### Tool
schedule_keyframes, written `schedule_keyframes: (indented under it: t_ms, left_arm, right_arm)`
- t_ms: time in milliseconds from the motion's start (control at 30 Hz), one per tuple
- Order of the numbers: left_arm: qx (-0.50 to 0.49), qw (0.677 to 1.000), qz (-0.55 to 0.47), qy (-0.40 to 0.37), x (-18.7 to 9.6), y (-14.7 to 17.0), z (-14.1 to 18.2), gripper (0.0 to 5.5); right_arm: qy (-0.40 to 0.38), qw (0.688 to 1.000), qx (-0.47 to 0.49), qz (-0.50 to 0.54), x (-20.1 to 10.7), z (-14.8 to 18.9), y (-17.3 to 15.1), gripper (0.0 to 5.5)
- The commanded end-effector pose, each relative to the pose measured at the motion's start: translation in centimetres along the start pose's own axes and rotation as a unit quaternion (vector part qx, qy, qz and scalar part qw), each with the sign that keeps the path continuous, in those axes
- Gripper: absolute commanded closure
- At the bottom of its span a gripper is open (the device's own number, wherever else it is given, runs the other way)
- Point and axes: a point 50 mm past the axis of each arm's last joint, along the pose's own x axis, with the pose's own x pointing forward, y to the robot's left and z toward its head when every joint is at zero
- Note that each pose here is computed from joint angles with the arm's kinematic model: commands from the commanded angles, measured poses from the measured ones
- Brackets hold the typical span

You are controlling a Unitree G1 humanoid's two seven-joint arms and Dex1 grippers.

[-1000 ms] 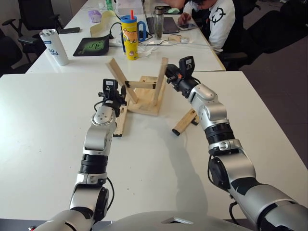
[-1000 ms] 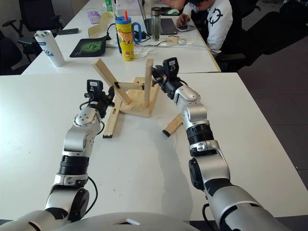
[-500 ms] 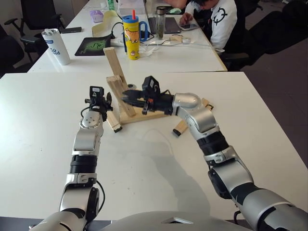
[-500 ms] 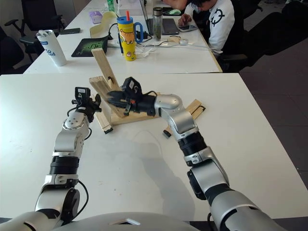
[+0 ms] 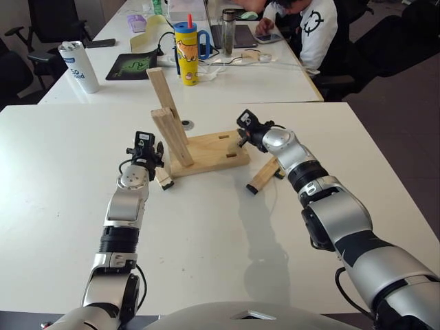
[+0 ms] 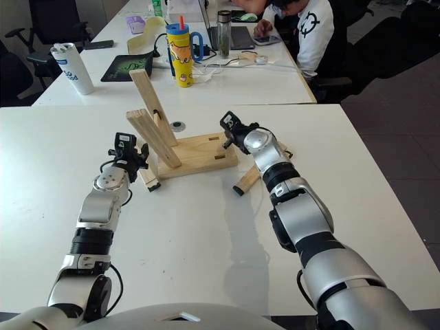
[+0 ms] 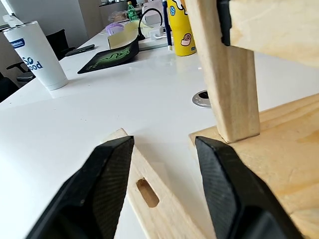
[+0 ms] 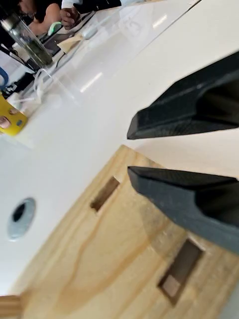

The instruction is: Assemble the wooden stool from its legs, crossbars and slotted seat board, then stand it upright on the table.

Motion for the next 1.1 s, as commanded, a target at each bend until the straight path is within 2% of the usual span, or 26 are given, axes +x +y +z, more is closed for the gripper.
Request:
schedule_keyframes:
  t_ms: [33, 200, 300, 400, 500, 600, 700, 900, 1000, 1100]
  left_arm:
    - [0.040, 0.999, -0.025, 0.026, -0.6, 0.3, -0.6, 3.23]
    - [0.046, 0.997, -0.041, 0.036, -0.6, -0.2, -0.8, 3.23]
    - [0.045, 0.997, -0.043, 0.041, -0.8, -0.3, -1.1, 3.23]
    - [0.043, 0.997, -0.038, 0.047, -0.8, -0.2, -1.5, 3.23]
    - [0.040, 0.997, -0.028, 0.052, -0.9, 0.3, -1.7, 3.23]
    - [0.039, 0.998, -0.013, 0.055, -1.0, 1.0, -1.9, 3.23]
    - [0.039, 0.998, -0.006, 0.056, -1.1, 1.2, -2.0, 3.23]
    - [0.041, 0.997, -0.003, 0.060, -1.3, 1.4, -2.3, 3.23]
    - [0.042, 0.997, -0.005, 0.062, -1.5, 1.3, -2.4, 3.23]
    - [0.044, 0.997, -0.011, 0.063, -1.5, 1.1, -2.4, 3.23]
  right_arm:
    - [0.048, 0.996, -0.060, 0.052, 0.0, -1.1, 0.5, 4.48]
    - [0.098, 0.968, -0.157, 0.171, -0.5, -3.9, 2.1, 4.48]
    - [0.113, 0.928, -0.215, 0.283, -1.4, -5.3, 3.1, 4.48]
    - [0.106, 0.898, -0.230, 0.358, -2.3, -6.0, 3.8, 4.48]
    - [0.049, 0.873, -0.223, 0.430, -3.8, -5.2, 4.9, 4.48]
    - [-0.048, 0.853, -0.175, 0.490, -6.8, -2.6, 6.7, 4.48]
    - [-0.099, 0.869, -0.122, 0.469, -7.5, -0.6, 6.9, 4.48]
    - [-0.137, 0.914, -0.028, 0.380, -7.6, 0.9, 5.7, 4.48]
    - [-0.137, 0.966, 0.035, 0.218, -5.9, 1.8, 1.7, 4.48]
    - [-0.057, 0.993, 0.043, 0.088, -3.9, 0.5, -0.5, 4.48]
